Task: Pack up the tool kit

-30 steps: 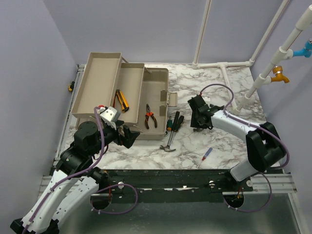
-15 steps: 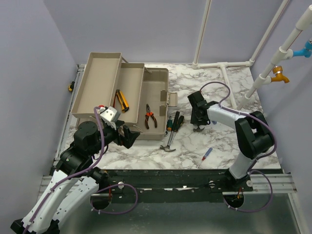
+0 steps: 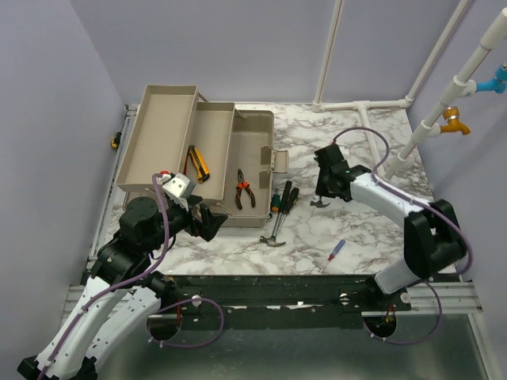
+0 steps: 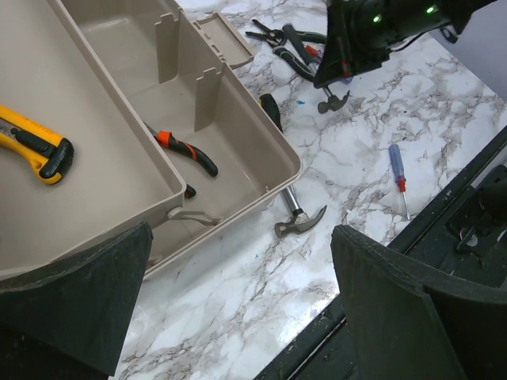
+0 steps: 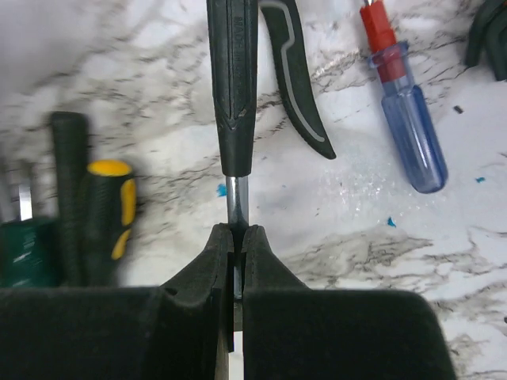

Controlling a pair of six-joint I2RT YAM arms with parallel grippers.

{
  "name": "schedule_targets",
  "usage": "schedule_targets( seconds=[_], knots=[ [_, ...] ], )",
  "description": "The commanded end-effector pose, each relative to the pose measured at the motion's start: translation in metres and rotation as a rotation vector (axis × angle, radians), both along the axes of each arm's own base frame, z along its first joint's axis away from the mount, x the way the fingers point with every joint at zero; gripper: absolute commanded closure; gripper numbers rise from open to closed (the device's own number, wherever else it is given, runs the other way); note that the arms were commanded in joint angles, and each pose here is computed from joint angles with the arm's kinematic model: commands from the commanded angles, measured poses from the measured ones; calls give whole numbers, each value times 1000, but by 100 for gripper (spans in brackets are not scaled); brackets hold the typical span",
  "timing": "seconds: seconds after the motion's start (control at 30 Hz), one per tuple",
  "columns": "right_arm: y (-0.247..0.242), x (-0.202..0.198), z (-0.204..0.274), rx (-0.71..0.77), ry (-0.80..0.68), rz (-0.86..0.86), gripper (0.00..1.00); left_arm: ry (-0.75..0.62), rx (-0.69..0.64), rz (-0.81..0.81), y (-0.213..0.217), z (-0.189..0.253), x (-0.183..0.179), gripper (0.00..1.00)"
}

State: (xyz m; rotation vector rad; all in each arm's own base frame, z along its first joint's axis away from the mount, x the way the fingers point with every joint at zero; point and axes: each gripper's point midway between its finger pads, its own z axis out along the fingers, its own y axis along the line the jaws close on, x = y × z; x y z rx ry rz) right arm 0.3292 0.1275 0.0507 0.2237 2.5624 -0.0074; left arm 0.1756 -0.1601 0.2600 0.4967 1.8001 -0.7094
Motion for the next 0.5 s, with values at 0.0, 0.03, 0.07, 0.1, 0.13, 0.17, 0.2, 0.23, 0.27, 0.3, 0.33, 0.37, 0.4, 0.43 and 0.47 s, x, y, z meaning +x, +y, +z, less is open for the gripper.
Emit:
schedule_targets(
  seconds=[0.0,0.03,0.07,0.1,0.13,0.17,0.2,0.23,0.27,0.3,0.33,0.37,0.4,0.43,0.47],
  knots=[
    [10,8,67,114,-154,18,99,-37,-18,-24,-2,12,-3,1],
    [15,9,79,147,-182,35,99,-38,-18,-26,-2,12,-3,1],
    [23,9,91,194,-206,65,99,-35,-19,-29,-3,11,-3,1],
    [30,11,104,235,-245,90,99,-34,-19,-29,-3,11,-3,1],
    [40,11,115,285,-266,129,99,-35,-20,-31,-3,12,-3,2],
    [51,11,128,340,-290,169,99,-34,-20,-31,-3,11,-3,2],
    [62,11,140,392,-307,207,99,-34,-21,-31,-3,12,-3,2],
    [74,11,151,451,-316,245,99,-34,-20,-31,-3,11,-3,2],
    [83,12,160,493,-319,269,99,-36,-21,-30,-3,12,-3,1],
    [92,11,167,540,-310,287,99,-34,-22,-28,-2,12,-3,1],
    [100,12,171,572,-299,289,99,-35,-23,-27,-2,12,-3,2],
    [110,12,175,595,-287,300,99,-35,-22,-25,-2,12,-3,2],
    [123,11,179,604,-286,323,99,-38,-24,-23,-1,12,-3,2],
    [133,11,182,605,-290,330,99,-40,-25,-19,-1,13,-3,1],
    [145,9,180,603,-282,344,99,-40,-24,-18,0,12,-3,1]
  ],
)
